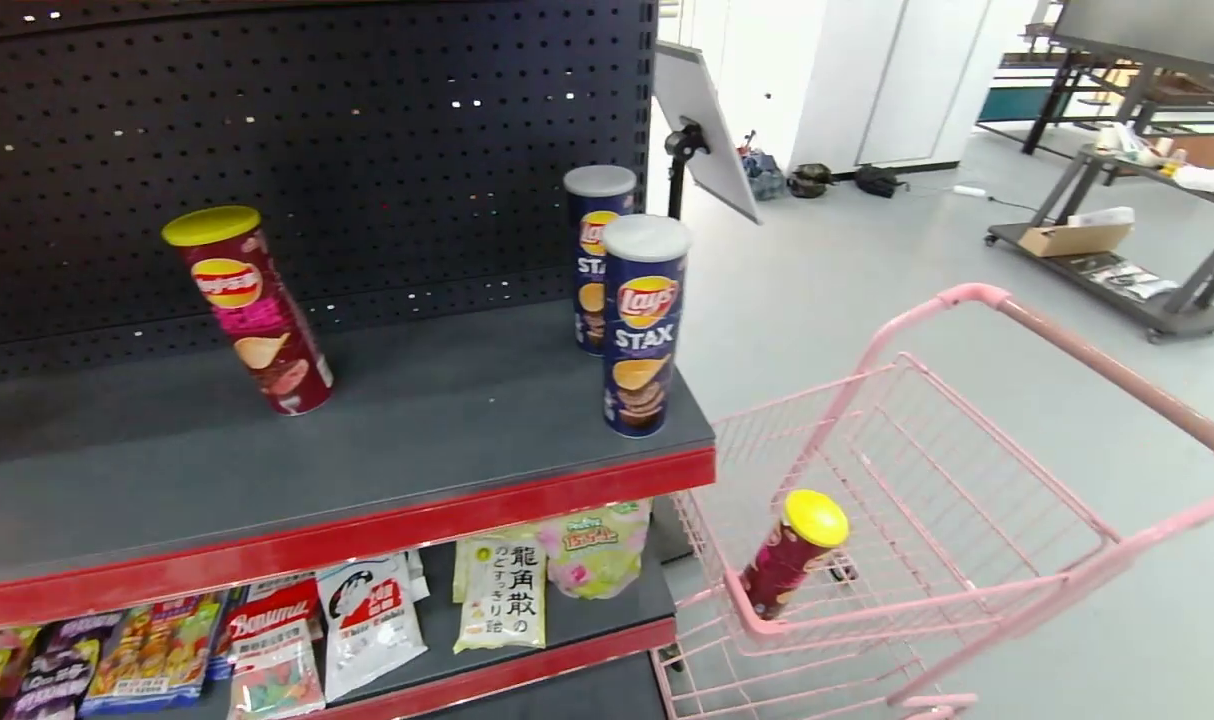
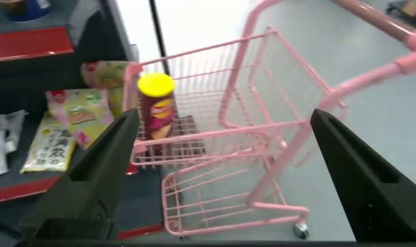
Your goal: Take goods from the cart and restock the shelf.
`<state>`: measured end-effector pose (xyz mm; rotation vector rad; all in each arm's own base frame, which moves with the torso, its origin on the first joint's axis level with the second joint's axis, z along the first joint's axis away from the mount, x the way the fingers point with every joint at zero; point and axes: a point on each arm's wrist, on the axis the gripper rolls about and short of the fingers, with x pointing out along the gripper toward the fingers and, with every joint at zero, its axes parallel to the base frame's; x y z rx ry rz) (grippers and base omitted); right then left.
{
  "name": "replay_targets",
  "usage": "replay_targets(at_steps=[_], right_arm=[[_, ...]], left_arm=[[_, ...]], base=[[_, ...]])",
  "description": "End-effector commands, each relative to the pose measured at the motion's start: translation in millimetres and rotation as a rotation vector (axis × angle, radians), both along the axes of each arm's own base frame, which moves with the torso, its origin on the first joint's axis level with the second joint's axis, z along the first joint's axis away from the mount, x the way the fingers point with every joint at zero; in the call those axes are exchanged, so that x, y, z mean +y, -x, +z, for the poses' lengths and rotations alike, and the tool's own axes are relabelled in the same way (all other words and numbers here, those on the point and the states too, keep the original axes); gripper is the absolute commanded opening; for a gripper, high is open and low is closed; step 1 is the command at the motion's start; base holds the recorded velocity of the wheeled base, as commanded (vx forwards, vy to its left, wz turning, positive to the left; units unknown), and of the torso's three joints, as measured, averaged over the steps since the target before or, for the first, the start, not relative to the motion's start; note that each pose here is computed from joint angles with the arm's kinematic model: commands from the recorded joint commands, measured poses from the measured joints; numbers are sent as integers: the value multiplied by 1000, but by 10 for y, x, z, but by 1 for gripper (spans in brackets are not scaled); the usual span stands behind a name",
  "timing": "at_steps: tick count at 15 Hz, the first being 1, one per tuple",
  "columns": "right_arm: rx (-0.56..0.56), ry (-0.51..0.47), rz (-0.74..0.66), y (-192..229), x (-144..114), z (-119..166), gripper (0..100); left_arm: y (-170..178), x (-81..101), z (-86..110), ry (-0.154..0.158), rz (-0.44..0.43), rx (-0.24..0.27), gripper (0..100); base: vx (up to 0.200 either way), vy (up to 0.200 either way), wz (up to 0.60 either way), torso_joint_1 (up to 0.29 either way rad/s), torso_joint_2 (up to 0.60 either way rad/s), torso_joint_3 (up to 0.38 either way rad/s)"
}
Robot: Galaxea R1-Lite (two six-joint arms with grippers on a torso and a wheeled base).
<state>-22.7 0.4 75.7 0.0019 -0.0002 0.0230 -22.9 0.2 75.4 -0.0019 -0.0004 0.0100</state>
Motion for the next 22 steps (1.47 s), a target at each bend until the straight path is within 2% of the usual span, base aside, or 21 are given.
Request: replay_targets(at_steps=[1,3,9,22], right_arm=[[-1,-1,2,0,0,1,100],[-1,-1,0,0,0,1,100],[-1,0,-2,0,0,1,100],[0,-1,-5,0,-1,0,100]], left_arm=[[-1,0,0,0,1,2,100],[-1,0,0,0,1,2,100],[-1,0,0,0,1,2,100],[-1,1,0,1,2,2,100]], base=[[0,0,-600,2,7,-2],[0,0,-600,2,-2,2],[0,0,0,0,0,0],[0,0,0,-144,372,224]])
